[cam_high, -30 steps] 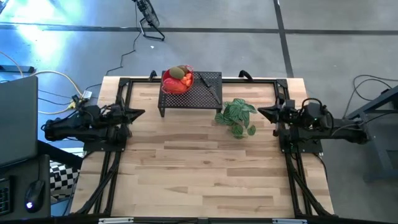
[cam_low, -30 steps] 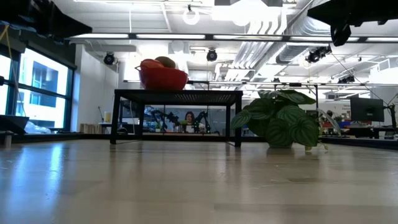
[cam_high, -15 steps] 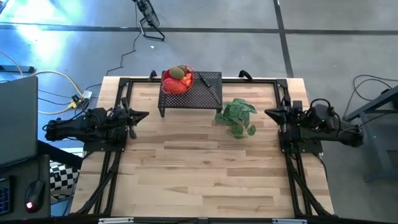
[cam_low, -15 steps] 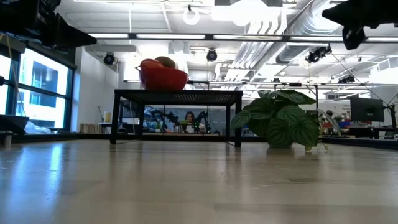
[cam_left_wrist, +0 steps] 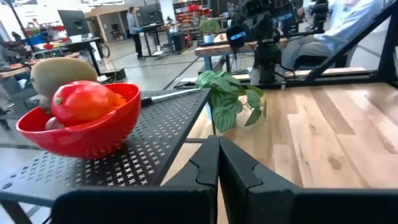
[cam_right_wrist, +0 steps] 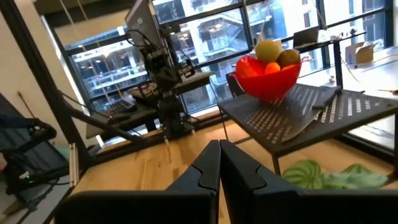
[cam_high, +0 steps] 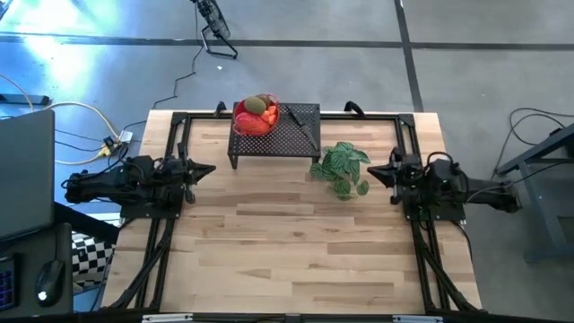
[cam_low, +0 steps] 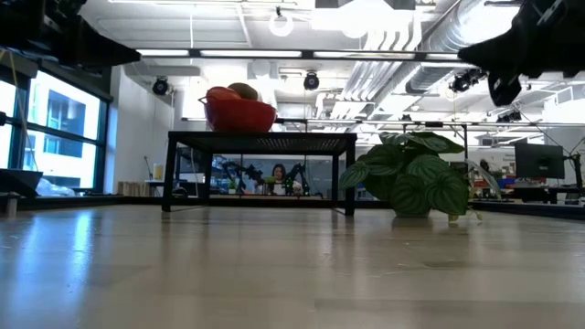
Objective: Pick & Place Fruit
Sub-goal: Return to Home Position
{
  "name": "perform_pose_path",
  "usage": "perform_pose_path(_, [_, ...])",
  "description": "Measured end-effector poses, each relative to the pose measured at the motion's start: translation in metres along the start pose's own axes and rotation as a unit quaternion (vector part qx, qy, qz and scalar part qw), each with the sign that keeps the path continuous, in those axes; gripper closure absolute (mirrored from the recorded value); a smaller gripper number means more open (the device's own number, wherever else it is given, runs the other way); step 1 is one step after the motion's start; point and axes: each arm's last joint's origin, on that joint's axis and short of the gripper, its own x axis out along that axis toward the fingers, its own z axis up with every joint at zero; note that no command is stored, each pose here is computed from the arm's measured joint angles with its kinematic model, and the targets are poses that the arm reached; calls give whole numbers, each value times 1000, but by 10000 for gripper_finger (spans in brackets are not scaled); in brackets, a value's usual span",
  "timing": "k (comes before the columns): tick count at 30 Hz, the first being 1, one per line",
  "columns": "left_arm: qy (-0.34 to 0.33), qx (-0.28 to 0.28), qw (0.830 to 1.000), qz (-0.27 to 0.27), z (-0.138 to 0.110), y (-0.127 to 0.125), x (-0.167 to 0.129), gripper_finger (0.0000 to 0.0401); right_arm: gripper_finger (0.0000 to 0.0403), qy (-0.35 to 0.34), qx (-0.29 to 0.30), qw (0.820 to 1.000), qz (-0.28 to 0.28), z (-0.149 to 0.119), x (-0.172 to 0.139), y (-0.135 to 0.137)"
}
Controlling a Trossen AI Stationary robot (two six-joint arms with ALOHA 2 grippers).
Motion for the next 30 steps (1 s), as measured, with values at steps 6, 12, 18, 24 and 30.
perform_pose_path(6, [17,4,1000,-2,-3,0,0,401,401,-3,0,1000,16,-18,5,-4])
perform_pose_path(12, [23,3,1000,-3,-5,-1,0,401,401,8,-3,1000,12,-34,8,-8])
perform_pose_path(18, [24,3,1000,-3,-5,-1,0,401,401,23,-19,999,24,-37,8,-8])
perform_pose_path(24, [23,2,1000,-2,-5,-1,0,401,401,26,-38,998,33,-37,8,-8])
perform_pose_path(30, [27,-6,1000,-1,-5,-1,0,401,401,38,-41,998,29,-40,8,-8])
